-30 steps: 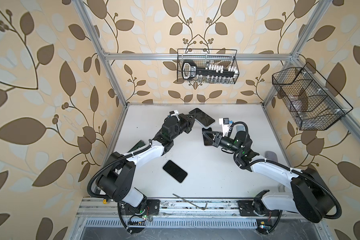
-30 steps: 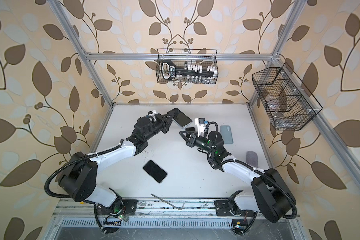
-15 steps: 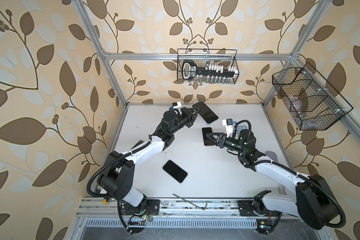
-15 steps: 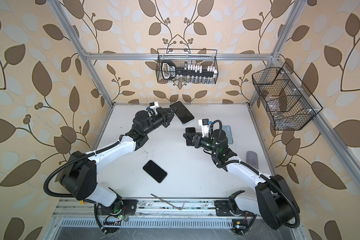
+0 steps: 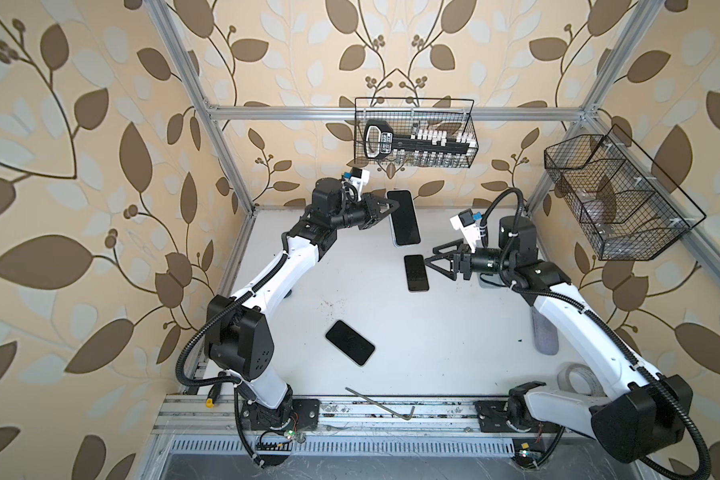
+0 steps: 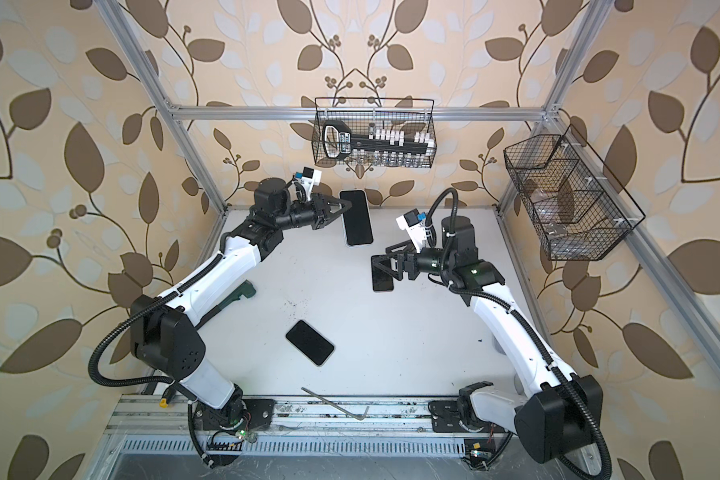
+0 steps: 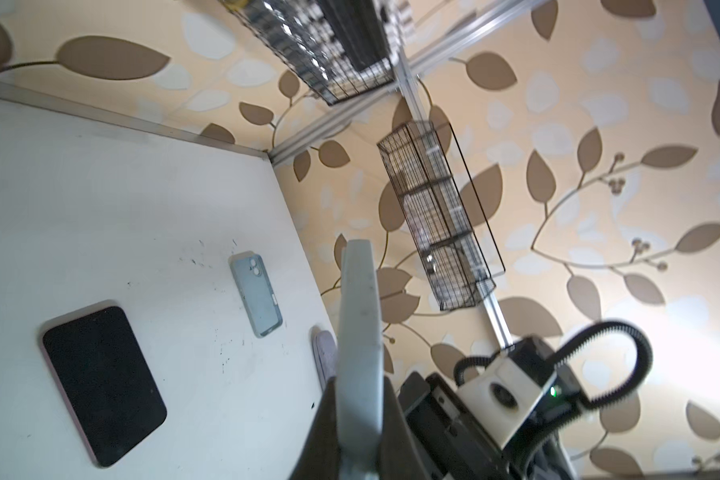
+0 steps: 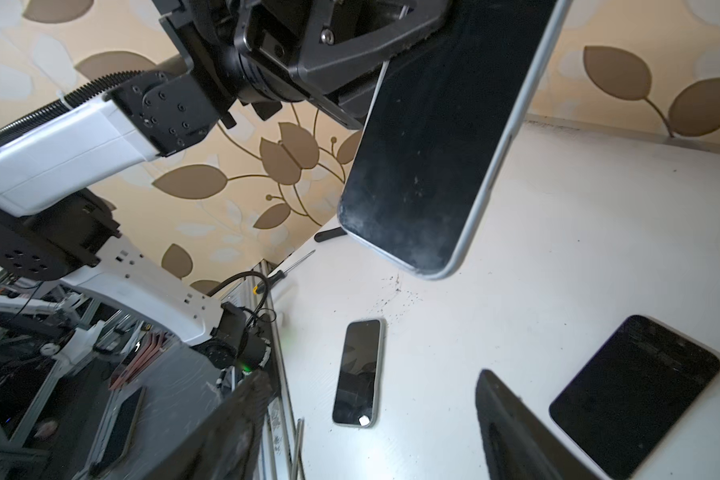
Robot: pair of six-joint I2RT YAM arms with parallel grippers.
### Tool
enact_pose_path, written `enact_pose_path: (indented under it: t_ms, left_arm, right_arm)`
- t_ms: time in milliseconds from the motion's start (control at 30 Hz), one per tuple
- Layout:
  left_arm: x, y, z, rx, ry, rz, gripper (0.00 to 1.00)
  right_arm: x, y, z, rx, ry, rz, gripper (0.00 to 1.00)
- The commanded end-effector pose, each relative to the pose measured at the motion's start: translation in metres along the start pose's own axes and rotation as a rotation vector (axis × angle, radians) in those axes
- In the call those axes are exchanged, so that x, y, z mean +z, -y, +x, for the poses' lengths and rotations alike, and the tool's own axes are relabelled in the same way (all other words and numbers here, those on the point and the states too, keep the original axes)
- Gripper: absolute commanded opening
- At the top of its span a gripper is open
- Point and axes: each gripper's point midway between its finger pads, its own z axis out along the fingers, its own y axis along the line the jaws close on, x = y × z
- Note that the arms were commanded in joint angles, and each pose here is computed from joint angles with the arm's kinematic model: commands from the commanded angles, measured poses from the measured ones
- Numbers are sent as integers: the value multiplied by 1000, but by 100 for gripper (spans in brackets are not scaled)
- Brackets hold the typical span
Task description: Take the phone out of the phone case
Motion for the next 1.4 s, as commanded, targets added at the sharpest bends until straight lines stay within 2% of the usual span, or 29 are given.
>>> enact_pose_path:
  t_ms: [0, 167, 367, 533, 767, 1067, 1367]
  left_arm:
    - [-8, 27, 25, 196, -160, 106, 0]
    - [-12, 38, 36, 252, -220, 162, 0]
    - [-15, 42, 37, 270, -218, 180, 0]
    - [-14, 44, 38, 247, -212, 210, 0]
    - [-16, 45, 40, 239, -204, 224, 0]
    - [-18, 50, 41, 233, -196, 245, 0]
    - [-19, 53, 40, 233, -185, 250, 0]
  right_arm:
    - [-2, -12, 28, -38, -177, -63, 77]
    - [7, -7, 36, -78, -270, -41, 74]
    - [29, -22, 45, -114, -308, -113, 67]
    - [44, -29, 47, -123, -307, -154, 59]
    - [53, -33, 42, -125, -278, -199, 41]
    - [54, -28, 38, -93, -236, -232, 35]
    - [53, -25, 38, -75, -227, -248, 34]
